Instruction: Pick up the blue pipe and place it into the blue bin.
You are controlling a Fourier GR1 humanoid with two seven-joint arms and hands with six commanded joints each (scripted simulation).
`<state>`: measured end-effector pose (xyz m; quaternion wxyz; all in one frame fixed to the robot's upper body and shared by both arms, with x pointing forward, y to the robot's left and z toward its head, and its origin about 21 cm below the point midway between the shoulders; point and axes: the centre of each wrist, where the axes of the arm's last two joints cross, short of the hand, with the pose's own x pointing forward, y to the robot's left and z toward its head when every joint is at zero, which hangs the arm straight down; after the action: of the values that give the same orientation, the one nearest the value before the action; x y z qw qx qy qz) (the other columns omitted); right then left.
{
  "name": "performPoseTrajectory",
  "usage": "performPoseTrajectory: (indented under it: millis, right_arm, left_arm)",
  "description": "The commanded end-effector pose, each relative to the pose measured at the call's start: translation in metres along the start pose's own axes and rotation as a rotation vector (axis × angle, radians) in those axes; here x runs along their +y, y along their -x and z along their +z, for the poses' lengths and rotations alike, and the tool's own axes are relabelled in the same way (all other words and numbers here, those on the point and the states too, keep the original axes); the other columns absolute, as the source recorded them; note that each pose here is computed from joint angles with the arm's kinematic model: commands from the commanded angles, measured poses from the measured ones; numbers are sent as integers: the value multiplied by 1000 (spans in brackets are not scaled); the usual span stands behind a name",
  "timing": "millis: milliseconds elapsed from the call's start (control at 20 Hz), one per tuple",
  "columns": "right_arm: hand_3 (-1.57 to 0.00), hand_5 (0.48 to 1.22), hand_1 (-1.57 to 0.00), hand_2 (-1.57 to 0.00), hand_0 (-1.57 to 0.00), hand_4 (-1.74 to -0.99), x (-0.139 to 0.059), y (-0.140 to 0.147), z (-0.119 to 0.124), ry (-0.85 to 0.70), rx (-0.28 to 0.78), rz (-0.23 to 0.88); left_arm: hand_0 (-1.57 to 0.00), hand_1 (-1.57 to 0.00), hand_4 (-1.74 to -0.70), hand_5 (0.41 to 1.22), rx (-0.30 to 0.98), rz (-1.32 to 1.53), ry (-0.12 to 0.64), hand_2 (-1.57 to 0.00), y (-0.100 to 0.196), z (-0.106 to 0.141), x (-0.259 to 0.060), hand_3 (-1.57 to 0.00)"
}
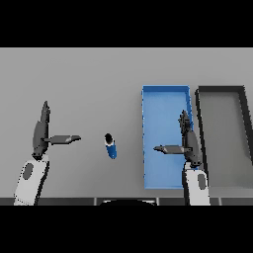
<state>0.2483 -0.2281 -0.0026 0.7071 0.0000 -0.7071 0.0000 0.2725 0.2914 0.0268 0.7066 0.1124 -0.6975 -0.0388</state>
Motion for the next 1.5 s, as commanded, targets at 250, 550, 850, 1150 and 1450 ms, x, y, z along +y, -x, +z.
performPoseTrajectory:
  millis: [250,550,850,1150,1450]
  right_arm:
    - [1,629,1,1,1,-1205,-2,-2,-1,0,-8,1]
    - [1,623,1,1,1,-1196,-22,-16,27,-96,-130,309]
    - [1,617,1,1,1,-1180,-22,-12,26,-99,-118,322]
    - [1,618,1,1,1,-1174,-19,-16,25,-112,-128,319]
    - [1,625,1,1,1,-1213,-15,-15,29,-107,-118,310]
  left_arm:
    - [1,1,-966,593,-11,2,6,1,-2,-2,-4,1]
    - [1,1,-961,595,-70,-163,296,1,15,13,39,1]
    - [1,1,-1007,561,-84,-164,481,1,6,28,37,1]
    - [1,1,-1126,485,-32,-176,700,1,5,50,-4,1]
    - [1,1,-1146,451,-21,-176,789,1,9,49,-52,1]
